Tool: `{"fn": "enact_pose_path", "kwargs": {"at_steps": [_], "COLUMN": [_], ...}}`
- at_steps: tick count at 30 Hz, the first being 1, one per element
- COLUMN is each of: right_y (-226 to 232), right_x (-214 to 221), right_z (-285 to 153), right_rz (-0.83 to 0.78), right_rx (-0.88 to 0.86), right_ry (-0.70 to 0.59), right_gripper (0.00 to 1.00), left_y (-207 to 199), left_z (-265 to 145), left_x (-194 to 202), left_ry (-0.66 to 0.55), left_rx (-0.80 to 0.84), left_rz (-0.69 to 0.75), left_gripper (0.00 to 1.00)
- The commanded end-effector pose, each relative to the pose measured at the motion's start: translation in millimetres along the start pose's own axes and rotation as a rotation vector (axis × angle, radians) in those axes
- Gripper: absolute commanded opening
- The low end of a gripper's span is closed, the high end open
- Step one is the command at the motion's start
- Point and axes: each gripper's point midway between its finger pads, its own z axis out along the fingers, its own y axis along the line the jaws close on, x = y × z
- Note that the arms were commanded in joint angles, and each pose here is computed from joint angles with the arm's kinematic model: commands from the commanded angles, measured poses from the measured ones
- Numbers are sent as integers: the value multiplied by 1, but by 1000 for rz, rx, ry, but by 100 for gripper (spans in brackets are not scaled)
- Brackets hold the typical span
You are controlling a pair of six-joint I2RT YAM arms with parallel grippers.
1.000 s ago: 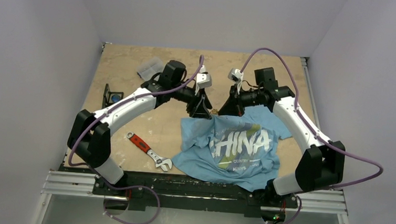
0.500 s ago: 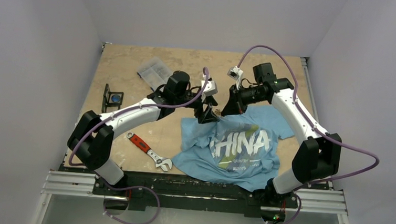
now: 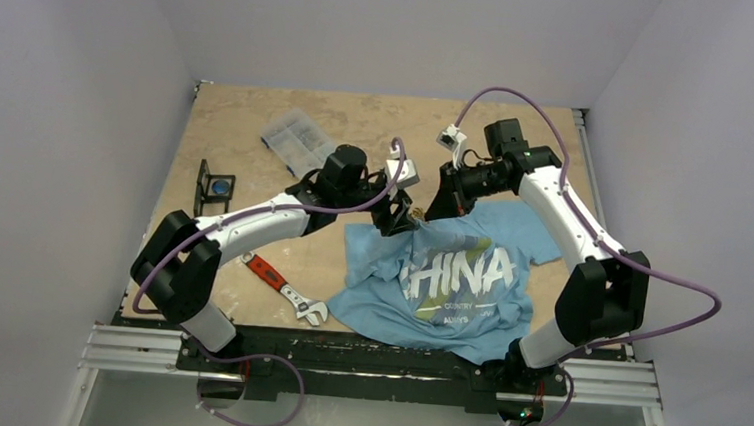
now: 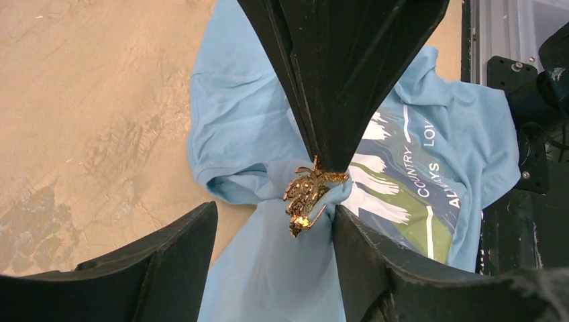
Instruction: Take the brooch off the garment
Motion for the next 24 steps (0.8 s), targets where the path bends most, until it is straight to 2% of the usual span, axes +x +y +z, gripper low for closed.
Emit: {"fn": "enact_pose_path", "kwargs": {"at_steps": [1, 5, 9, 12, 14, 19, 24], "right_y": [15, 13, 10, 11, 12, 16, 20], "right_x": [-10, -9, -9, -10, -10, -10, -9], "right_z": [-12, -14, -14, -14, -16, -19, -21], "right_rz": [-31, -32, -50, -74, -94, -139, -165], "right_rx": [-17, -13, -2, -3, -6, -7, -14], "right_ry": [-29, -29, -32, -36, -37, -44, -43], "right_gripper": [0, 0, 0, 0, 0, 0, 0], "left_y": [13, 13, -20, -32, -31, -30, -27], "left_z": [-5, -16, -26, -28, -25, -19, -13], "left_x": [-4, -4, -20, -35, -42, -56, -55], "left_ry": [-2, -16, -73, -86, -92, -116, -102], "left_rx": [-53, -17, 178, 260, 267, 284, 290], "left_rz": [39, 44, 102, 67, 32, -21, -38], "left_gripper": [61, 53, 53, 55, 54, 43, 34]}}
